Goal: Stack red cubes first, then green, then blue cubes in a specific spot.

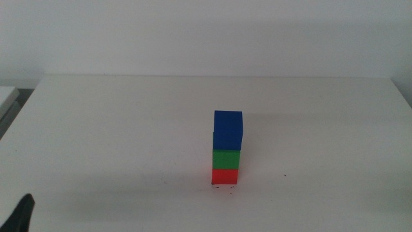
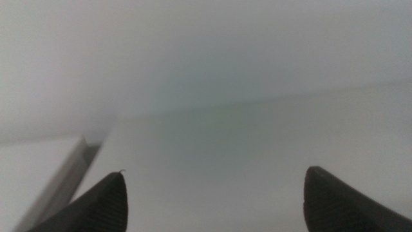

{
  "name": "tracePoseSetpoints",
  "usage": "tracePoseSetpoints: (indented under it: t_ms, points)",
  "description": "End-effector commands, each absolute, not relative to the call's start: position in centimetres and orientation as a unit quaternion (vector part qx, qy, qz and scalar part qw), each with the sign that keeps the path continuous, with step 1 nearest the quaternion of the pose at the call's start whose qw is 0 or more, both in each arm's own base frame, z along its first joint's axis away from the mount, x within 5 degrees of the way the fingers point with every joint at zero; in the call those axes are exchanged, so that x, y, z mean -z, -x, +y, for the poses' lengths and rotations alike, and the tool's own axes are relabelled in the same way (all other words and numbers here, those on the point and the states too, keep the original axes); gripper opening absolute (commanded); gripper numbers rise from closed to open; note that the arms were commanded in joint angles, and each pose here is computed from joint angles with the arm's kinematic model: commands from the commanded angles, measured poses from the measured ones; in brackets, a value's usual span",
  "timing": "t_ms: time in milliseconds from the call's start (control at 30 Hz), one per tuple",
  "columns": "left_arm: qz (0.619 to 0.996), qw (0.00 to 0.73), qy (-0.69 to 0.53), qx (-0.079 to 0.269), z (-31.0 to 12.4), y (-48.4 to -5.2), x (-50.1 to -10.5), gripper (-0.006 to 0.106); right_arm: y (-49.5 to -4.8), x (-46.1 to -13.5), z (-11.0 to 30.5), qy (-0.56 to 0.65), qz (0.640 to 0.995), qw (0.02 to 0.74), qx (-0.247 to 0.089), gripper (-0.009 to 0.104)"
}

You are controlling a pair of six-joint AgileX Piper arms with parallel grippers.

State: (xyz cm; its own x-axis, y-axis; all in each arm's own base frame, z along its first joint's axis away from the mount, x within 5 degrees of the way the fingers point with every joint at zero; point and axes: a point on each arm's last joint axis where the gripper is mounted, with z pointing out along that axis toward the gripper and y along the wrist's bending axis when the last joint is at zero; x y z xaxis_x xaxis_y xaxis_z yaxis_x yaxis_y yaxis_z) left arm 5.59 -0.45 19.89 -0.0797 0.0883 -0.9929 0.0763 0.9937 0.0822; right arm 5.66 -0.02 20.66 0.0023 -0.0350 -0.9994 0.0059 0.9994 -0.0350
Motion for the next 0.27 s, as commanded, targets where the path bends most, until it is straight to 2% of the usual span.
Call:
tracePoseSetpoints:
  t_ms: [0,133,233]
  points:
    - [0.749,0.66,-0.048,0.009,-0.53,-5.55,-19.36,0.094,-5.65,-20.64,-0.05,0.01,0.703,0.711,0.018,0.092]
    - [0.746,0.664,-0.023,0.04,-0.67,-5.55,-19.49,0.094,-5.65,-20.64,-0.05,0.01,0.703,0.711,0.018,0.092]
    - [0.746,0.664,-0.027,0.035,-0.64,-5.56,-19.48,0.094,-5.65,-20.64,-0.05,0.01,0.703,0.711,0.018,0.092]
